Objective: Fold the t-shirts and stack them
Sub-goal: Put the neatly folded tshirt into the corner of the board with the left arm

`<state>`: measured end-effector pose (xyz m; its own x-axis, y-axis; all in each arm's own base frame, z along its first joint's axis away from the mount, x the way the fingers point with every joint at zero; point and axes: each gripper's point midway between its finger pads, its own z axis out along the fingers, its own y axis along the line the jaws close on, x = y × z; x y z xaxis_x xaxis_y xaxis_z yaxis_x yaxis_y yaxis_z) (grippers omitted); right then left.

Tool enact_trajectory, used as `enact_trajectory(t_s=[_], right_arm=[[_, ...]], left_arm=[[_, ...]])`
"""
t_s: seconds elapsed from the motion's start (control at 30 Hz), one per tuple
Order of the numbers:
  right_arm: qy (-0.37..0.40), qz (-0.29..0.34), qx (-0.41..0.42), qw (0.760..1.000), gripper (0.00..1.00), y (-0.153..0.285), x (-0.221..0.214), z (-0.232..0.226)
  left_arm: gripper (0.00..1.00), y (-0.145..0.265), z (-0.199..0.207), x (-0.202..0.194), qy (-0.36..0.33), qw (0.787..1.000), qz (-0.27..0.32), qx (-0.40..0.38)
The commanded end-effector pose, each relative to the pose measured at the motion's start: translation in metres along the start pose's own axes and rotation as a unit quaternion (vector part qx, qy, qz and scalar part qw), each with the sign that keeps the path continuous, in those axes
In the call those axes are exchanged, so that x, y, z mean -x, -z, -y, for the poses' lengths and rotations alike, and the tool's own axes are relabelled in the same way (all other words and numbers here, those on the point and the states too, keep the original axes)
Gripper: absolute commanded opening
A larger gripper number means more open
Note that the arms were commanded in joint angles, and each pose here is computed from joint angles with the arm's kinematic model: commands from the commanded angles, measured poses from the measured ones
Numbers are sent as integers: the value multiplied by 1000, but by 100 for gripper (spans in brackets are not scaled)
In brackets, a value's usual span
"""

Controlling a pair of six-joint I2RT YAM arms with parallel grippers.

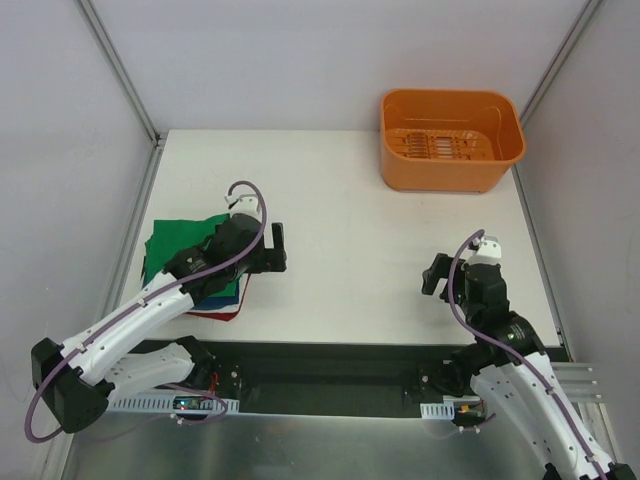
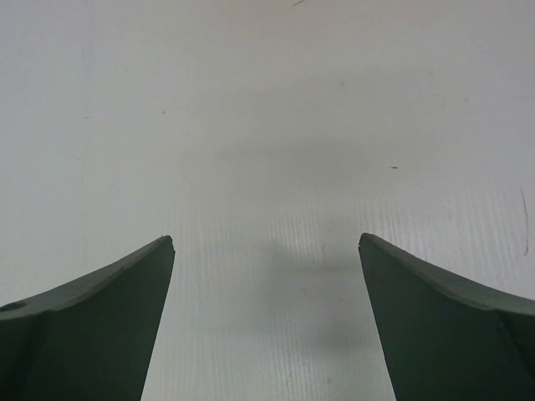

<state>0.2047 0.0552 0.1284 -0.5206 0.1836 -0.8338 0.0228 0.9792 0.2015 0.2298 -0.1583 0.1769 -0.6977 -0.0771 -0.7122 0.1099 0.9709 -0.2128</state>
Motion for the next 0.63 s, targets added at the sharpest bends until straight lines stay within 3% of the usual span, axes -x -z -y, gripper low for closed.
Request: enact_trajectory(t_s=[0.0,0.6], right_arm=[[-19,49,-38,998,97,1,13,15],[-44,76,-86,992,97,-1,14,34]], left_arm=[[99,-6,-7,18,17,997,80,12],[99,-7,-29,6,14,992,125,22]])
